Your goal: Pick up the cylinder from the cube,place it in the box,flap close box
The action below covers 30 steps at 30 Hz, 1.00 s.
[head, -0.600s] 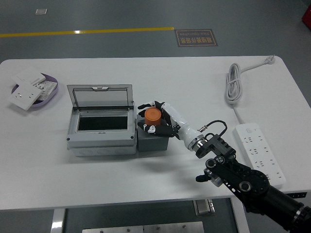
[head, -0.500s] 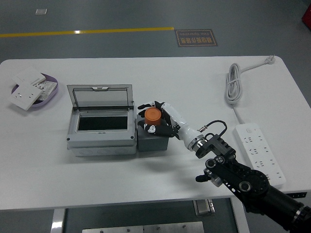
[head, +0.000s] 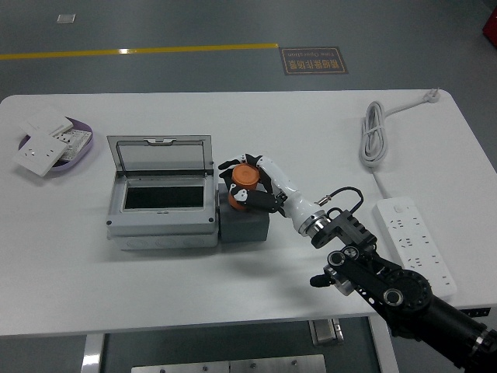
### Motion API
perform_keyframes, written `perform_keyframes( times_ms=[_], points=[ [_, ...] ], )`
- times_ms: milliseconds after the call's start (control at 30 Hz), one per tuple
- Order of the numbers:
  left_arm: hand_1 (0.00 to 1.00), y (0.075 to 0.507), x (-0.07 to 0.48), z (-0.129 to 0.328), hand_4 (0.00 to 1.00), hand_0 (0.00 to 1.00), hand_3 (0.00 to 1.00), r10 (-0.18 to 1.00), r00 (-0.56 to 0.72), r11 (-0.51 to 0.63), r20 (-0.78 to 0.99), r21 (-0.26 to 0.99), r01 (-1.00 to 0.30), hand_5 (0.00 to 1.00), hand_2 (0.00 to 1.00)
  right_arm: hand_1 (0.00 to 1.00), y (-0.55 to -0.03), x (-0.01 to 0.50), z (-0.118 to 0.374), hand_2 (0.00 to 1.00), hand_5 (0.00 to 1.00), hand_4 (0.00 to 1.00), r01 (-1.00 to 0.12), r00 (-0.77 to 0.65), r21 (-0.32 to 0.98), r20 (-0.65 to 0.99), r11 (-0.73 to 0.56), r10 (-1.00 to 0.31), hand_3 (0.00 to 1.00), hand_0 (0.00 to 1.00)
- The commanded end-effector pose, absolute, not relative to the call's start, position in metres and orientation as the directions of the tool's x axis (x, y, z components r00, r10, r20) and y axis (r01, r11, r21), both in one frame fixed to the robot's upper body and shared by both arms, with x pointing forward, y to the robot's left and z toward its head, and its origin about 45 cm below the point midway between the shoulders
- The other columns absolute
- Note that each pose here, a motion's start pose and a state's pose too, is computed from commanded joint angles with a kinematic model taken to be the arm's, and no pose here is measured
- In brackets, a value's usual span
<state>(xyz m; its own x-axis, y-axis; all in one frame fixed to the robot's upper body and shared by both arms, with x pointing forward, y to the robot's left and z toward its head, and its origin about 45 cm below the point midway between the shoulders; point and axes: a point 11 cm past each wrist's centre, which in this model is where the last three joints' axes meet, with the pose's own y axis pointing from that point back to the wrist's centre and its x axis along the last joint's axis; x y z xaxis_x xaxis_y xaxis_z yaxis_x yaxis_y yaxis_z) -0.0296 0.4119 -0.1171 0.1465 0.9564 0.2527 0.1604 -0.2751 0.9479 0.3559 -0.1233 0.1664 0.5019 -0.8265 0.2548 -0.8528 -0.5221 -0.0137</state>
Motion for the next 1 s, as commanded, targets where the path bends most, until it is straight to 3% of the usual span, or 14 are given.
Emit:
perform_keyframes(
  times_ms=[167,200,267,533,567,767,800,933,967,1000],
  points=[
    [0.59,0.412,-0.031,-0.117,0.646,0.606,0.585,0.956,0.144,-0.276,0.254,0.947,0.163,0.206,0.592,0.594,-0.111,0.355,0.189,0.536,0.002,0.122,-0.83,0.513,-0.068,0.292,-0.553,-0.807,0.502,0.722],
    [0.59,0.412,-0.031,-0.117,0.645,0.606,0.585,0.956,0.143,-0.276,0.254,0.947,0.164,0.207,0.591,0.583,-0.108,0.354,0.192,0.528,0.002,0.071,-0.825,0.518,-0.074,0.298,-0.56,-0.802,0.489,0.702],
    [0.59,0.413,-0.031,-0.117,0.645,0.606,0.585,0.956,0.143,-0.277,0.255,0.947,0.164,0.207,0.591,0.583,-0.101,0.354,0.196,0.528,0.002,0.071,-0.813,0.529,-0.079,0.313,-0.576,-0.789,0.489,0.702],
    [0.59,0.414,-0.03,-0.116,0.646,0.605,0.586,0.956,0.144,-0.279,0.257,0.946,0.163,0.205,0.592,0.574,-0.074,0.356,0.202,0.525,0.002,0.067,-0.774,0.553,-0.06,0.422,-0.631,-0.718,0.485,0.657],
    [0.588,0.414,-0.03,-0.116,0.646,0.605,0.585,0.956,0.145,-0.279,0.257,0.946,0.164,0.206,0.591,0.575,-0.071,0.357,0.203,0.524,0.002,0.059,-0.771,0.551,-0.057,0.44,-0.635,-0.709,0.485,0.602],
    [0.588,0.416,-0.03,-0.116,0.646,0.605,0.585,0.954,0.15,-0.283,0.259,0.945,0.165,0.206,0.591,0.575,-0.051,0.364,0.21,0.524,0.002,0.059,-0.753,0.514,-0.034,0.594,-0.658,-0.619,0.485,0.602],
    [0.588,0.416,-0.029,-0.116,0.646,0.605,0.585,0.954,0.151,-0.284,0.26,0.945,0.165,0.207,0.591,0.523,-0.048,0.365,0.212,0.52,0.002,0.072,-0.748,0.501,-0.032,0.628,-0.663,-0.596,0.485,0.462],
    [0.588,0.418,-0.028,-0.115,0.646,0.605,0.585,0.952,0.155,-0.287,0.263,0.944,0.164,0.207,0.591,0.523,-0.033,0.364,0.218,0.52,0.002,0.072,-0.723,0.463,-0.026,0.724,-0.691,-0.512,0.485,0.462],
    [0.588,0.418,-0.028,-0.115,0.645,0.605,0.584,0.952,0.156,-0.288,0.264,0.944,0.163,0.207,0.591,0.508,-0.029,0.363,0.219,0.52,0.002,0.089,-0.714,0.455,-0.024,0.743,-0.7,-0.49,0.49,0.336],
    [0.588,0.419,-0.028,-0.115,0.645,0.605,0.584,0.952,0.157,-0.289,0.264,0.943,0.163,0.207,0.591,0.508,-0.024,0.361,0.219,0.52,0.002,0.089,-0.704,0.451,-0.021,0.759,-0.71,-0.47,0.49,0.336]
  ],
)
